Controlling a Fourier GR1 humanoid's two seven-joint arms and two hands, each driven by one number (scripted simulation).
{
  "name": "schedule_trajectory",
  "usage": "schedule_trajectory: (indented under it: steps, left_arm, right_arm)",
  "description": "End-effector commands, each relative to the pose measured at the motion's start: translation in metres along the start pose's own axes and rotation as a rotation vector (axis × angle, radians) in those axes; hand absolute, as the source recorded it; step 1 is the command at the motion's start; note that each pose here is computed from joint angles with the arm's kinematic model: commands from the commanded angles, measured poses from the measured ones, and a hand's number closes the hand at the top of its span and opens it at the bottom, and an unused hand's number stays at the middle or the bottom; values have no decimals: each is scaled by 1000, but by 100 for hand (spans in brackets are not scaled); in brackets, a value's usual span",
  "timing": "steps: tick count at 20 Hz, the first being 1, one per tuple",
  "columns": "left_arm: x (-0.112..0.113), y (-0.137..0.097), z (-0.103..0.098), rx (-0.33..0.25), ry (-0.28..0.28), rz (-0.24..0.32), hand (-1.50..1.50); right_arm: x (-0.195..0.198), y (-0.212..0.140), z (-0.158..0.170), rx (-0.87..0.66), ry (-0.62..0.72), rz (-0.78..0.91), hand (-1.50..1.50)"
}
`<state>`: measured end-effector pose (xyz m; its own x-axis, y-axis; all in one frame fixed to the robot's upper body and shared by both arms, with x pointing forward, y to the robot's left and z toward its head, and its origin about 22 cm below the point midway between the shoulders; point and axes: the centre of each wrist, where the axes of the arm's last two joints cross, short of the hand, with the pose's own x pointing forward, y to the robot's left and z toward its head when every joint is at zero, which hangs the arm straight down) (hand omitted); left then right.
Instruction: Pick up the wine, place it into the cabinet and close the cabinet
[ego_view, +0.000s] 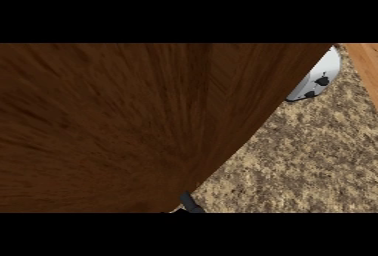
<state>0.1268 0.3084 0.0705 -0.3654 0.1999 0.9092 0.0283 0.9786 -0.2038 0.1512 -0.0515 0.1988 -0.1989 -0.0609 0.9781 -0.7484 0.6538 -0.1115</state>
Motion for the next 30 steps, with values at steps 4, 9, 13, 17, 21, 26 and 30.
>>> schedule_trajectory:
  steps: [4, 9, 13, 17, 21, 26, 30]
  left_arm:
    - [12, 22, -6, -13, -7, 38, -150]
    - [21, 41, -16, -22, -8, 33, -150]
    - [23, 54, -22, -11, -25, 19, -150]
    - [30, 37, -26, -47, -40, 33, -150]
    - [39, 48, -38, -29, -53, 23, -150]
    - [48, 64, -25, -4, -32, -4, -150]
    - [48, 60, -32, -10, -48, 5, -150]
  right_arm:
    - [23, -8, -82, -19, 14, 7, 150]
    - [41, -17, -134, -40, 23, 32, 150]
    - [39, -28, -168, -19, 57, 44, 150]
    - [27, -38, -173, 248, 246, -89, 150]
    - [11, -65, -193, 343, 312, -162, 150]
    - [7, -101, -215, 115, 213, -145, 150]
    - [-7, -144, -216, -10, 182, -106, 150]
